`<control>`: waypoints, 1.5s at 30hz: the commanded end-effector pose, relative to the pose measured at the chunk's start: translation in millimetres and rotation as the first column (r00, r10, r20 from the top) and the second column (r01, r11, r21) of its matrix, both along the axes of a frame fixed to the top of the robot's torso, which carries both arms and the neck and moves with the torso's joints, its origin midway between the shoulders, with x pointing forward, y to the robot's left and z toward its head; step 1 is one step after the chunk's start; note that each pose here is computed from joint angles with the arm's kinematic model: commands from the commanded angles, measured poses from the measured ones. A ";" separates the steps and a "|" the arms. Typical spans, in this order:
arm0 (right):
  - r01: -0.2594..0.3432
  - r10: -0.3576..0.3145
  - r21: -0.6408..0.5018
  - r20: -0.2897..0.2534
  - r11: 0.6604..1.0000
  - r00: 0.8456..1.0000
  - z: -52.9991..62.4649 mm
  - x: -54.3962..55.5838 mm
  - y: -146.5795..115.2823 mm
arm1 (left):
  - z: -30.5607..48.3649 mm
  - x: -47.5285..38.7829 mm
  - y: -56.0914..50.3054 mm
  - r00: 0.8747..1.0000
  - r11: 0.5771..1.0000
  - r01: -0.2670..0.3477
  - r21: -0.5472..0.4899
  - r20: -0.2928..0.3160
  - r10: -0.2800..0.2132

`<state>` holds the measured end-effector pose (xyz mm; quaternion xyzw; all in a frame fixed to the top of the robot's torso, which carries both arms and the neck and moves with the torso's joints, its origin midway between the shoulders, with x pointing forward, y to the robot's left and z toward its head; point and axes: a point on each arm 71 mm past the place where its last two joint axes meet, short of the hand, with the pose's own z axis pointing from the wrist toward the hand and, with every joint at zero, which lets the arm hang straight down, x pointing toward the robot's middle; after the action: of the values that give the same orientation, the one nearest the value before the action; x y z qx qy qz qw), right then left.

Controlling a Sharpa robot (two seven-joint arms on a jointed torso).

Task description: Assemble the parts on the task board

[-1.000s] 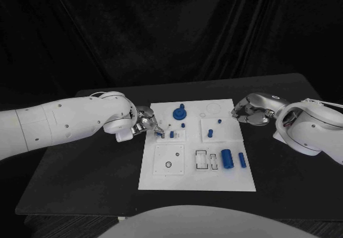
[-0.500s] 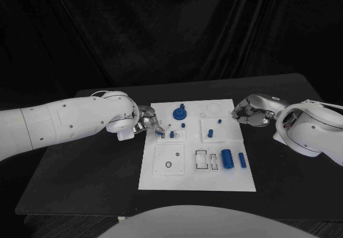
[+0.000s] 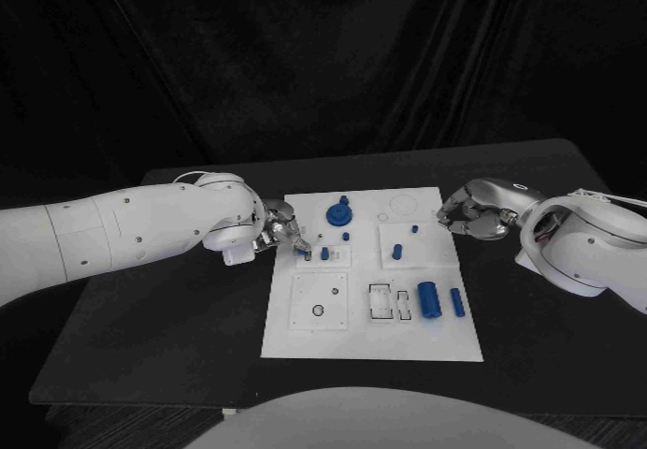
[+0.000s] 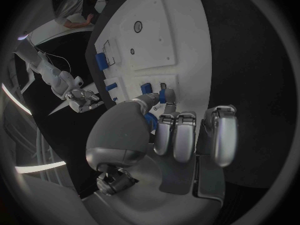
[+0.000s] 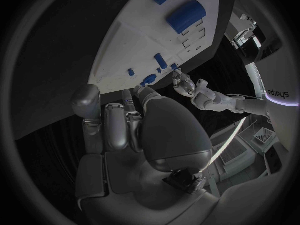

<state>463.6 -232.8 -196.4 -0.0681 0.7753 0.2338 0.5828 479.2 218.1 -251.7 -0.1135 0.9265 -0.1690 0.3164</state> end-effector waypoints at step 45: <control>0.020 -0.020 -0.003 -0.021 1.000 1.000 -3.2 -0.7 -3.2 | -11.6 -2.8 -4.0 1.000 0.999 0.025 -0.024 -0.008 -0.025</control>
<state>463.3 -234.9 -198.0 -0.0637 0.7782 0.2332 0.5796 478.8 215.1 -259.2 -0.1095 0.9267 -0.1801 0.3111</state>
